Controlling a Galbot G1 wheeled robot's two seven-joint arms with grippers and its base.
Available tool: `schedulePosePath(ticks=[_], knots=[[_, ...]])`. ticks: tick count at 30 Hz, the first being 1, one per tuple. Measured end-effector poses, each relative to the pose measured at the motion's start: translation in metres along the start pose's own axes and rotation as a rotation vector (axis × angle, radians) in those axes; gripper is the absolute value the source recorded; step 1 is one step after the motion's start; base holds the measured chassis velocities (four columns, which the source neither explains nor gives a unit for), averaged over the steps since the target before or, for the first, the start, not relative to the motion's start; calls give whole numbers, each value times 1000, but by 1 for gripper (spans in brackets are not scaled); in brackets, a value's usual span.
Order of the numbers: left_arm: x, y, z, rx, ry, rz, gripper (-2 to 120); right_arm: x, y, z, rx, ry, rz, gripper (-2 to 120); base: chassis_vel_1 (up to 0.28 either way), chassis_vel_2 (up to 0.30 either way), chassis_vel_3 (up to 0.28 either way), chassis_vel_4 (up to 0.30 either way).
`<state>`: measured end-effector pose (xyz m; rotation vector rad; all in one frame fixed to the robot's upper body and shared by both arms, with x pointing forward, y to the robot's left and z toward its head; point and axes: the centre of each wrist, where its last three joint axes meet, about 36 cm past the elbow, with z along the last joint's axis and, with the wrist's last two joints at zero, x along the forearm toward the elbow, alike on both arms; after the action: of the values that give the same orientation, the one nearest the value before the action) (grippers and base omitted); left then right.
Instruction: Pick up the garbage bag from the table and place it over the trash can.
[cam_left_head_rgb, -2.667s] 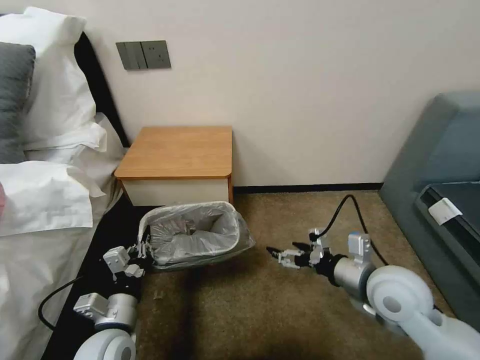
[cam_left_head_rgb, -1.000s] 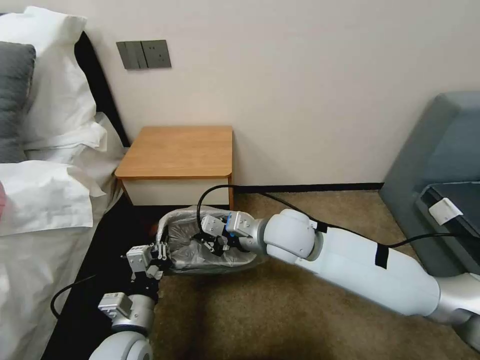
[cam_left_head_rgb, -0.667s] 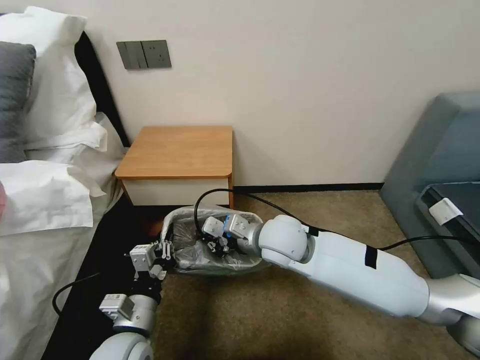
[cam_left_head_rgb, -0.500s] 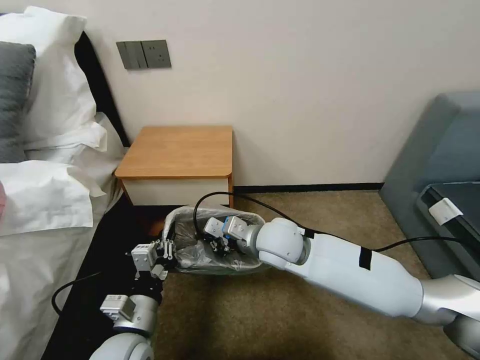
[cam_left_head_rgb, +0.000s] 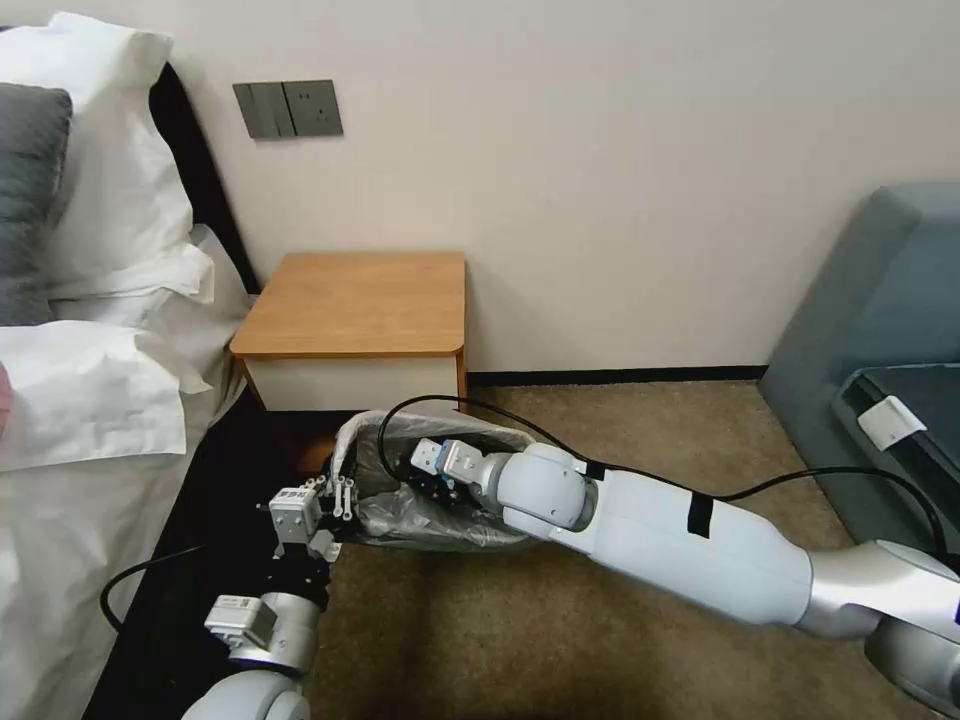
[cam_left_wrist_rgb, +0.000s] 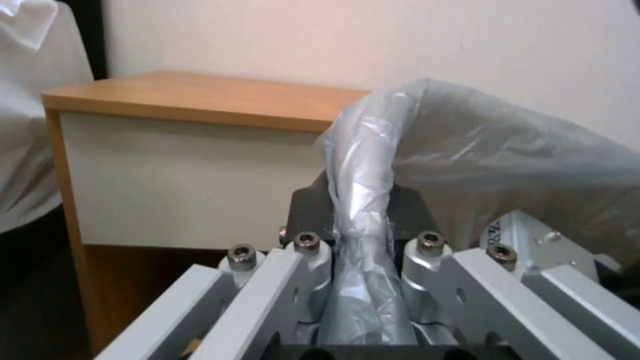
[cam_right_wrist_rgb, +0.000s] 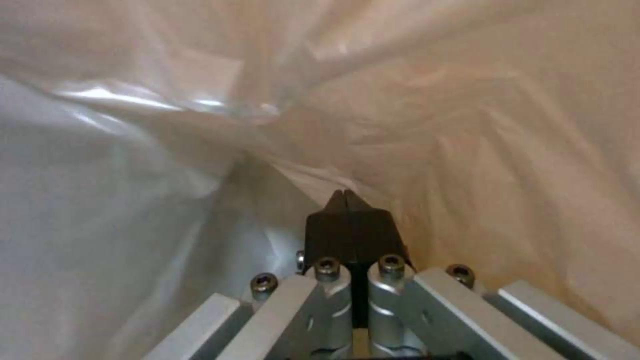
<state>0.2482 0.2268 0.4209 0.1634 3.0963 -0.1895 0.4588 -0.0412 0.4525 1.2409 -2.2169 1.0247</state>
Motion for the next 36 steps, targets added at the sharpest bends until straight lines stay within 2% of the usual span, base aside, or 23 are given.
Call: schedulePosePath(ticks=[5, 7, 8, 10, 15, 16, 17, 19, 21, 23, 24, 26, 30, 36], knots=[[-1, 3, 5, 22, 11, -20, 9, 12, -1, -2, -33, -23, -16, 0, 0, 0, 0, 0], [-4, 8, 15, 72, 29, -51, 9, 28, 0, -7, -81, -57, -28, 0, 0, 0, 0, 0], [-4, 8, 15, 72, 29, -51, 9, 28, 0, -7, -81, -57, -28, 0, 0, 0, 0, 0], [-7, 14, 28, 108, 53, -76, 9, 49, 3, -12, -151, -90, -47, 0, 0, 0, 0, 0], [-10, 18, 45, 119, 95, -102, 9, 80, 4, -13, -250, -117, -40, 0, 0, 0, 0, 0], [-10, 19, 53, 123, 127, -122, 9, 98, 1, -11, -305, -136, -35, 0, 0, 0, 0, 0], [-10, 14, 61, 150, 168, -139, 9, 122, -2, -9, -380, -160, -12, 0, 0, 0, 0, 0], [-9, 10, 64, 162, 181, -145, 9, 131, -3, -9, -404, -172, -3, 0, 0, 0, 0, 0], [-5, -9, 75, 202, 241, -153, 9, 169, -4, 4, -470, -232, 78, 12, 0, 0, 0, 0], [1, -23, 82, 220, 284, -157, 9, 187, -1, 17, -482, -263, 146, 21, 0, 0, 0, 0], [1, -23, 82, 220, 284, -157, 9, 187, -1, 17, -482, -263, 146, 21, 0, 0, 0, 0], [6, -30, 87, 225, 320, -174, 9, 199, 8, 26, -488, -262, 198, 29, 0, 0, 0, 0], [8, -31, 90, 221, 354, -169, 9, 206, 15, 26, -521, -265, 269, 42, 0, 0, 0, 0], [7, -29, 89, 220, 406, -150, 9, 202, 8, 20, -553, -299, 309, 66, 0, 0, 0, 0]])
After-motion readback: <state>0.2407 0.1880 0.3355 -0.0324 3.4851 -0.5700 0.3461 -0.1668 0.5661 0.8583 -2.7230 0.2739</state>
